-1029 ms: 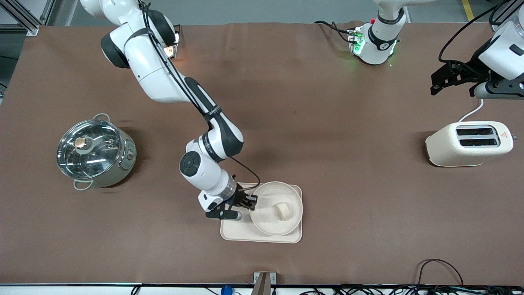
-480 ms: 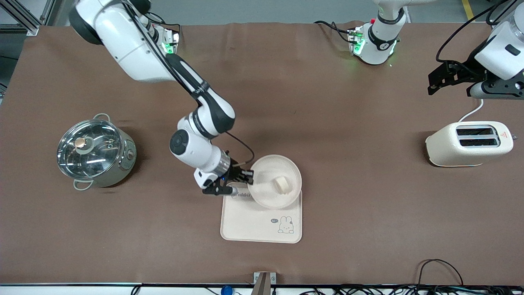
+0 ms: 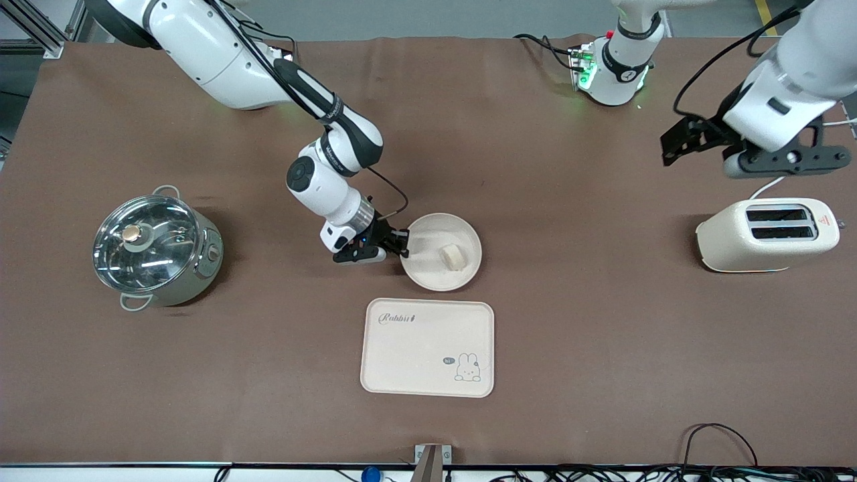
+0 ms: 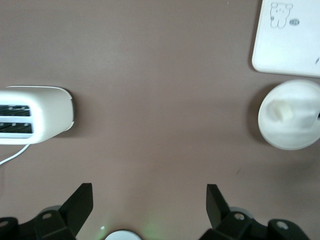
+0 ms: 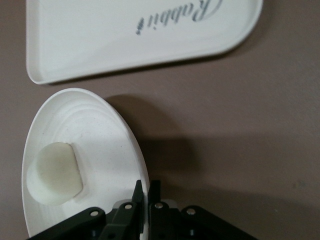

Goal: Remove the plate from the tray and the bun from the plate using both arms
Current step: 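Lift the plate off the tray with the right gripper, then set the plate on the table while the left gripper reaches the bun, then grasp the bun with the left gripper while the right gripper withdraws, then carry the bun with the left gripper away from the plate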

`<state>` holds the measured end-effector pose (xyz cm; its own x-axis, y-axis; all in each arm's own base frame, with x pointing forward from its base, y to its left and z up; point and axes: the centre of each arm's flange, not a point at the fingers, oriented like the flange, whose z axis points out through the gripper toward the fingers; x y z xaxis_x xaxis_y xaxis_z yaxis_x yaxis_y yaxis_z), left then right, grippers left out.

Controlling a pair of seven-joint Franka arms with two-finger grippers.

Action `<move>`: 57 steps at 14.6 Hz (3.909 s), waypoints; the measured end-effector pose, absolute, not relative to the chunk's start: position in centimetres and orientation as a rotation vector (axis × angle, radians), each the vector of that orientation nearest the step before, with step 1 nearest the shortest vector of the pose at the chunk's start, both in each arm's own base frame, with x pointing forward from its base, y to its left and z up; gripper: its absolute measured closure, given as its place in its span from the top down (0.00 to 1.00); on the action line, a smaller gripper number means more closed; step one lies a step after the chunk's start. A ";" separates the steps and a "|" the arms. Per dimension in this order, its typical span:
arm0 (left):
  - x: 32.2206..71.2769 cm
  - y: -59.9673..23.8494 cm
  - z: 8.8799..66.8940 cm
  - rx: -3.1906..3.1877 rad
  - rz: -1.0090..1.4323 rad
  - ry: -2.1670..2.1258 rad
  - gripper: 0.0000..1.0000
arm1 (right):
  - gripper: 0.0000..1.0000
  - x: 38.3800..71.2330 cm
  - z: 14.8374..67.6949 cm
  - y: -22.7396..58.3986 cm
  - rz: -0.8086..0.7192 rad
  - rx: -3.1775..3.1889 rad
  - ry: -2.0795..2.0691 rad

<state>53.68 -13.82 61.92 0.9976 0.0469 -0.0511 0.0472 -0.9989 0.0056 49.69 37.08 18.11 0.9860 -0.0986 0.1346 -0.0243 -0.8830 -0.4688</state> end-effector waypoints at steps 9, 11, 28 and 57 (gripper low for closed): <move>55.5 -27.3 43.6 3.015 -0.010 0.358 1.00 | 0.59 49.6 17.5 35.9 -0.204 -2.659 0.093; 55.1 -30.4 40.2 3.018 -0.037 0.425 1.00 | 0.81 49.7 17.9 36.0 -0.211 -2.653 0.104; 53.4 -49.9 23.0 2.926 0.001 1.042 0.95 | 1.00 65.7 47.5 4.6 -0.019 -2.929 -0.119; 68.7 -24.3 27.9 3.039 0.102 1.052 0.29 | 1.00 54.2 65.2 -4.8 0.116 -3.118 0.017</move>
<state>68.66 -24.32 27.87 0.7845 0.6144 0.0843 0.6192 -0.7836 -0.0507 54.16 -4.82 65.24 0.9972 -0.0100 -0.0742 -0.0116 -0.9997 -0.0205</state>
